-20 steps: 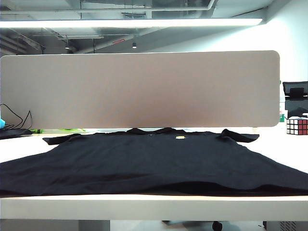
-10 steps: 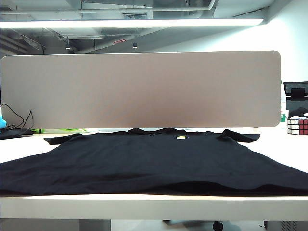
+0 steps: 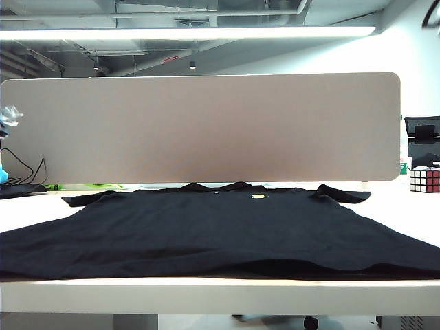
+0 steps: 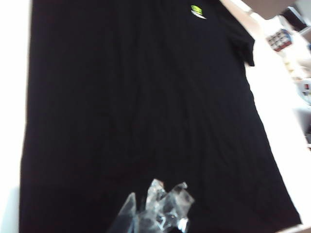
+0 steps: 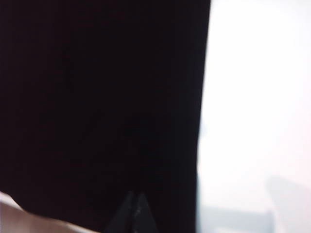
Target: Fold the bottom side of the T-shirt horizontally towards the center, about one-third of the way, then fold the sleeve back towards the center, creating a straight line along the edge of the T-shirt, and finally fold the bottom of the T-shirt up towards the top, creating a neat rectangle.
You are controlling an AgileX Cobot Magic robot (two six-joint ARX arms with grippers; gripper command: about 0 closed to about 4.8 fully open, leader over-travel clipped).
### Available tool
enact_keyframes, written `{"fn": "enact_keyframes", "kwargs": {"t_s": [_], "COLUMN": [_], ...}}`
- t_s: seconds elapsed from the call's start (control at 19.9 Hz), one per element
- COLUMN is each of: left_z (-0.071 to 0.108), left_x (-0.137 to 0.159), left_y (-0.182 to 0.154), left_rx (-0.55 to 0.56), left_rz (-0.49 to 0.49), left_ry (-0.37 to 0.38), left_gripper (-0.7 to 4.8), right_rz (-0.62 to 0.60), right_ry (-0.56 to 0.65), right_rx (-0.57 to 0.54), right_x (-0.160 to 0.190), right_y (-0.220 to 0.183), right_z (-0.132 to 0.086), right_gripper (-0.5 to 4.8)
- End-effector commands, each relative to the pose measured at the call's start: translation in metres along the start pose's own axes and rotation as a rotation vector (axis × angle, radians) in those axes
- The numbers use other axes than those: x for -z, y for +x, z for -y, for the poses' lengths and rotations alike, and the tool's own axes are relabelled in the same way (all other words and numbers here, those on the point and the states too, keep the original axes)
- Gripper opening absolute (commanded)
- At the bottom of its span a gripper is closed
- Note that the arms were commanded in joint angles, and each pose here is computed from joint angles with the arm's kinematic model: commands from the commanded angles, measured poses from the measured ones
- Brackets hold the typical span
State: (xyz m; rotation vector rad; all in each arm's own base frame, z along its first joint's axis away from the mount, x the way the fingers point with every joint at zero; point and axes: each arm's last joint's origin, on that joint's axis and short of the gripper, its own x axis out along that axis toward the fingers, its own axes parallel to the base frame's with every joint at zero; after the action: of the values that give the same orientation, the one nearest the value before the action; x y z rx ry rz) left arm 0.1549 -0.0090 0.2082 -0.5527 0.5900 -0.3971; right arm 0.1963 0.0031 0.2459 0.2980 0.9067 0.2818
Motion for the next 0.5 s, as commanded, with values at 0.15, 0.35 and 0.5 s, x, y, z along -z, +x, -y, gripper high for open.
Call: {"fn": "enact_keyframes", "kwargs": {"t_s": [0.15, 0.35, 0.5], "left_z": [-0.018, -0.031, -0.037], "left_x": [0.005, 0.009, 0.011], "left_y": [0.000, 0.010, 0.017], "left_rx": [0.033, 0.066, 0.098], "left_rz": [-0.120, -0.219, -0.278], "left_ry": [-0.143, -0.247, -0.298], "left_gripper": [-0.06, -0.06, -0.06], "right_rz": [-0.231, -0.368, -0.406], "right_ry": [0.007, 0.036, 0.051], "right_rx": [0.005, 0.008, 0.013], "right_x": [0.001, 0.006, 0.008], "right_y": [0.018, 0.037, 0.045], "right_z": [0.007, 0.016, 0.020], "right_gripper": [-0.05, -0.05, -0.05]}}
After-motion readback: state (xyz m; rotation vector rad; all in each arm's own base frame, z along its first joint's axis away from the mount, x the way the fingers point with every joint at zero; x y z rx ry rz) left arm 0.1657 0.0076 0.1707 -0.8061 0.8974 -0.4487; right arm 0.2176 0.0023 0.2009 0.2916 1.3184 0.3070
